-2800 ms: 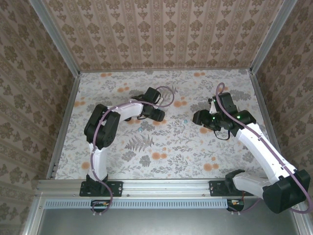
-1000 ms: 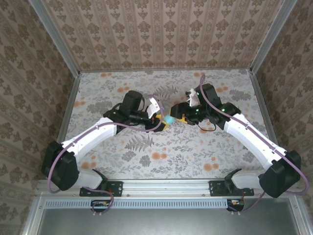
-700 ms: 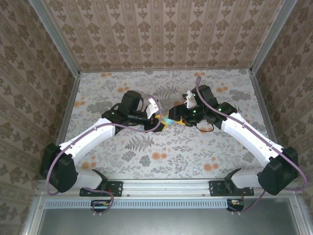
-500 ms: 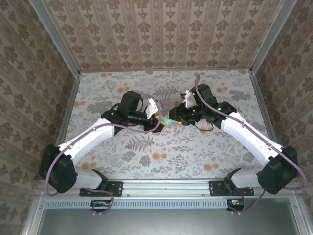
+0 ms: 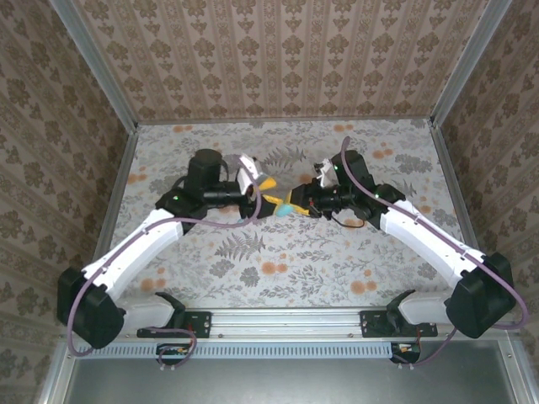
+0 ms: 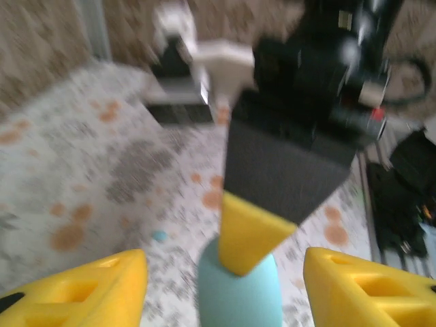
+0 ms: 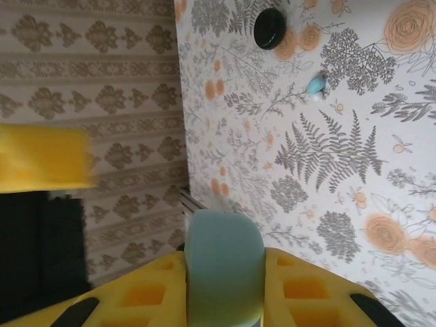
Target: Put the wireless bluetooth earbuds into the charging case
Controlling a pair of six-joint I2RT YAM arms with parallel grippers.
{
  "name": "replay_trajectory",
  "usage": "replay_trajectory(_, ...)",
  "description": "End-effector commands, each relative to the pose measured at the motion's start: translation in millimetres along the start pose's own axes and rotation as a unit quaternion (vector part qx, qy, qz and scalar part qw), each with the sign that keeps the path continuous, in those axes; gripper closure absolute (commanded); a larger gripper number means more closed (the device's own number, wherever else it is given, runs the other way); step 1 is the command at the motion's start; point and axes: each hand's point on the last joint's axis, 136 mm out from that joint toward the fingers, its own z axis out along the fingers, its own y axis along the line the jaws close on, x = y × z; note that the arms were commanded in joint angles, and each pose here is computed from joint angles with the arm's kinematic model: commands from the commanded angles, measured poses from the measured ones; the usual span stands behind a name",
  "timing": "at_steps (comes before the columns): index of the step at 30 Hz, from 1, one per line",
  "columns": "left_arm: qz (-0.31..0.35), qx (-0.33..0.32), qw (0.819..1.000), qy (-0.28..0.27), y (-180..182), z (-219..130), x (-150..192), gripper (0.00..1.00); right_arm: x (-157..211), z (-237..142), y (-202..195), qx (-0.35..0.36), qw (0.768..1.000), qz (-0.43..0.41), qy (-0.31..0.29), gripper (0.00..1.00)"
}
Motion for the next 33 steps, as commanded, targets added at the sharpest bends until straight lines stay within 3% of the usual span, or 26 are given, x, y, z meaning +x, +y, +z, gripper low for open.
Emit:
replay_trajectory(1,0.005,-0.032,0.995,-0.090,10,-28,-31,0.36,-12,-18,37,-0.077,0.996,0.028,-0.034,0.87)
replay_trajectory(4,0.015,-0.055,0.988,-0.142,11,-50,-41,0.30,-19,-30,51,-0.101,0.992,0.043,-0.056,0.86)
replay_trajectory(7,0.020,-0.049,0.987,-0.155,4,-57,-45,0.28,-26,-39,62,-0.123,0.988,0.057,-0.076,0.86)
replay_trajectory(17,-0.043,0.029,0.967,-0.251,-4,-40,-64,0.27,-28,-49,75,-0.157,0.981,0.081,-0.085,0.85)
replay_trajectory(22,-0.055,0.062,0.968,-0.237,-7,-17,-62,0.28,-28,-53,82,-0.169,0.978,0.081,-0.087,0.85)
replay_trajectory(33,-0.061,0.082,0.969,-0.224,-8,0,-58,0.33,-25,-56,86,-0.174,0.978,0.080,-0.084,0.85)
